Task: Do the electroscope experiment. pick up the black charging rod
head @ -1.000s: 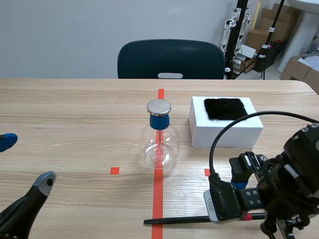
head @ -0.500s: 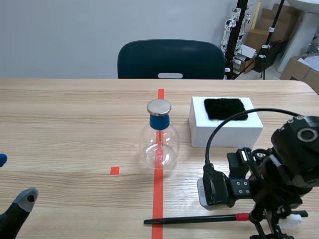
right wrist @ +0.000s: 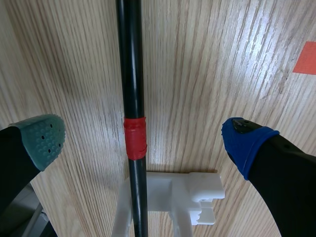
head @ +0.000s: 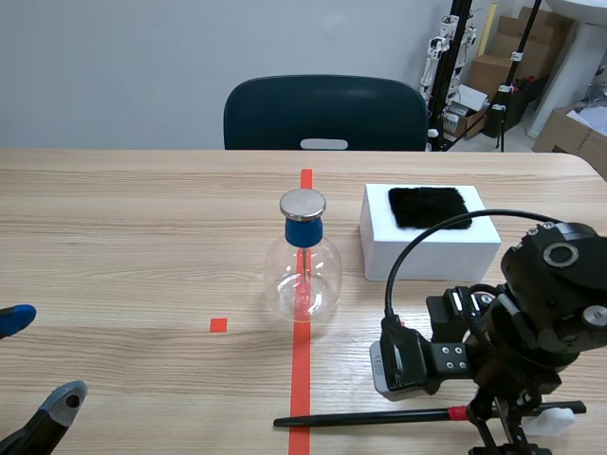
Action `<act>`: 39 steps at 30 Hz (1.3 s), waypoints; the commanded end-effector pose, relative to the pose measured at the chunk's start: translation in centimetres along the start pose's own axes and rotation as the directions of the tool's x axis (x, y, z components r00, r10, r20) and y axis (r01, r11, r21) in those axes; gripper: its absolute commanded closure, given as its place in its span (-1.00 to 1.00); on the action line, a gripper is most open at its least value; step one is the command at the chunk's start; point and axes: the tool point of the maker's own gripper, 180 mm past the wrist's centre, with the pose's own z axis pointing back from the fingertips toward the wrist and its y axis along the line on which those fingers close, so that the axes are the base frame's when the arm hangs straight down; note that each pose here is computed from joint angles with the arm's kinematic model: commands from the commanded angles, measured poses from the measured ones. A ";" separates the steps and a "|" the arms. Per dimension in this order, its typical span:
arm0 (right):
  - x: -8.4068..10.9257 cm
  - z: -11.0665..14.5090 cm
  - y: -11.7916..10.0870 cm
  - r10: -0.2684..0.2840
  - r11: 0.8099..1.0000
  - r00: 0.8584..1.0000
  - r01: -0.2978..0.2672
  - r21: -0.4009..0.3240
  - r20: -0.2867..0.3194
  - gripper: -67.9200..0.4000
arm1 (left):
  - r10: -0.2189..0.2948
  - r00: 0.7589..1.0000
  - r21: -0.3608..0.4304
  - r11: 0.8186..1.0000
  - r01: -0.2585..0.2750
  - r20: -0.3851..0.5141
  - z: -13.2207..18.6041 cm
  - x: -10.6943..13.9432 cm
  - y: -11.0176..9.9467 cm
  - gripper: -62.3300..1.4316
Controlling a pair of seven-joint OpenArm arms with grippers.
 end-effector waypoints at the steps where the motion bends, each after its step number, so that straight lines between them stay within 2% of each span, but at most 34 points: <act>1: -0.2 0.6 -1.0 0.003 1.000 1.000 -0.003 -0.027 -0.009 -1.00 | -0.018 0.999 0.003 1.000 0.018 0.051 -0.1 1.1 0.5 -1.00; 17: -0.5 0.7 -0.9 -0.002 1.000 1.000 0.002 -0.023 -0.023 -1.00 | -0.010 1.000 -0.001 1.000 0.010 0.022 0.1 0.6 0.9 -1.00; 20: -0.5 0.7 -0.9 -0.004 1.000 1.000 0.003 -0.021 -0.021 -1.00 | -0.019 1.000 -0.035 0.999 0.018 -0.012 0.1 0.2 0.6 -1.00; 25: -0.8 0.7 -0.9 -0.004 1.000 0.999 0.003 -0.021 -0.039 -1.00 | -0.014 1.000 -0.086 0.996 0.012 -0.021 -0.2 0.0 -0.1 -1.00; 36: -0.7 0.7 -0.9 -0.005 1.000 1.000 0.004 -0.021 -0.030 -1.00 | -0.014 1.000 -0.092 0.996 0.012 -0.022 -0.2 -0.1 -0.3 -1.00; 39: -0.7 0.7 -0.9 -0.005 1.000 1.000 0.004 -0.021 -0.030 -0.79 | -0.026 0.999 -0.098 0.995 0.024 -0.022 -0.2 -0.2 -0.5 -1.00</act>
